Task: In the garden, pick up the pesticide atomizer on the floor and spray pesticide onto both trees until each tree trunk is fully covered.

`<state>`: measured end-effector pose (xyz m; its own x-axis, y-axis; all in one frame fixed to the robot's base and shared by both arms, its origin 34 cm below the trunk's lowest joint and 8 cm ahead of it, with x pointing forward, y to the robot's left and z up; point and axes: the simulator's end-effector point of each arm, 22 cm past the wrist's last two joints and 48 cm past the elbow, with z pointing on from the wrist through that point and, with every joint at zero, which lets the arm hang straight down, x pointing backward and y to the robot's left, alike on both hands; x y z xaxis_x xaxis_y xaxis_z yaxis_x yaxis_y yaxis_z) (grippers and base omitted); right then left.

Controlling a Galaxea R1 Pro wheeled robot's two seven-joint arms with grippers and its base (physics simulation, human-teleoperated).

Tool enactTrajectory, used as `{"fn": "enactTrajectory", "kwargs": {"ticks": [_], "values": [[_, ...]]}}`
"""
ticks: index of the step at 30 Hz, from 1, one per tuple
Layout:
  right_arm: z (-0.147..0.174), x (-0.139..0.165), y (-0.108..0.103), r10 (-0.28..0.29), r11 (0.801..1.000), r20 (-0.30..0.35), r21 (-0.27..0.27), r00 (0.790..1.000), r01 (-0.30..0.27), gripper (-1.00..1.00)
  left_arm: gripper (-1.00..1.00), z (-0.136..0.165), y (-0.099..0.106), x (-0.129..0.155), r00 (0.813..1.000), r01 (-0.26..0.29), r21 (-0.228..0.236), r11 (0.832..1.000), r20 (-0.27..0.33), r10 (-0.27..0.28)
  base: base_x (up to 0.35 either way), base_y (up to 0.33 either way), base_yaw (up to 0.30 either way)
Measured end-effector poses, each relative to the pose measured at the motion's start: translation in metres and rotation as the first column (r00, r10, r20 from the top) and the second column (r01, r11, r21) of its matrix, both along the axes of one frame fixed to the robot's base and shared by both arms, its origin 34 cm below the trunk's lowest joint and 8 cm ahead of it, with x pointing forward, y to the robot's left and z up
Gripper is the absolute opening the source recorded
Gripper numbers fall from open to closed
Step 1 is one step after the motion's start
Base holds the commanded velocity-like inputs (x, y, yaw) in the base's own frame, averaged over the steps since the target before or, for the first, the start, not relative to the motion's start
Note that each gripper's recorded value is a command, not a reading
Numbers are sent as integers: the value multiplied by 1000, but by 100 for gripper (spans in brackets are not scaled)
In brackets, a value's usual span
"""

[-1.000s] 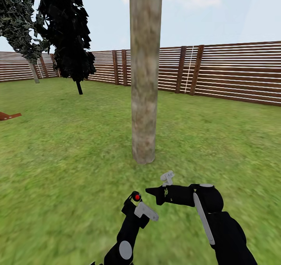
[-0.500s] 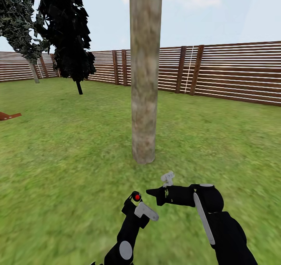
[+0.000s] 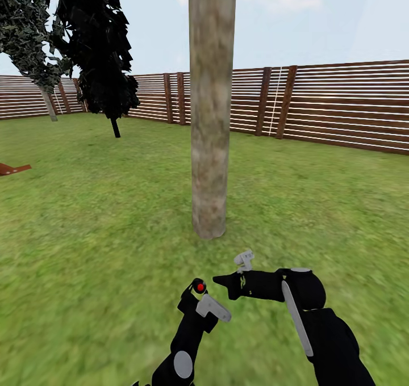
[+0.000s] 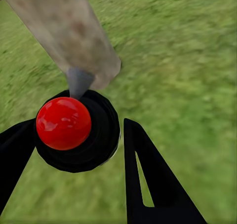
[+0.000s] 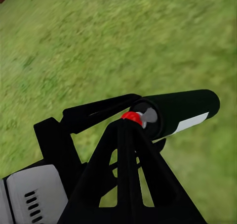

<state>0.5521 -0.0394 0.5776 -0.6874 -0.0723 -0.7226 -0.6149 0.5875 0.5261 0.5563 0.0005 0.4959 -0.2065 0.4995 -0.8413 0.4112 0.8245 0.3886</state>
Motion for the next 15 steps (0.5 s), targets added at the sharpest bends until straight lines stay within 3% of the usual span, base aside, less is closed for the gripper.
{"fn": "enactTrajectory", "kwargs": {"ticks": [15], "values": [[0,-1,2,4,1000,0,2,1000,-4,-100,-100,1,-1,0,1000,-1,-2,1000,3,1,0,0,0]]}}
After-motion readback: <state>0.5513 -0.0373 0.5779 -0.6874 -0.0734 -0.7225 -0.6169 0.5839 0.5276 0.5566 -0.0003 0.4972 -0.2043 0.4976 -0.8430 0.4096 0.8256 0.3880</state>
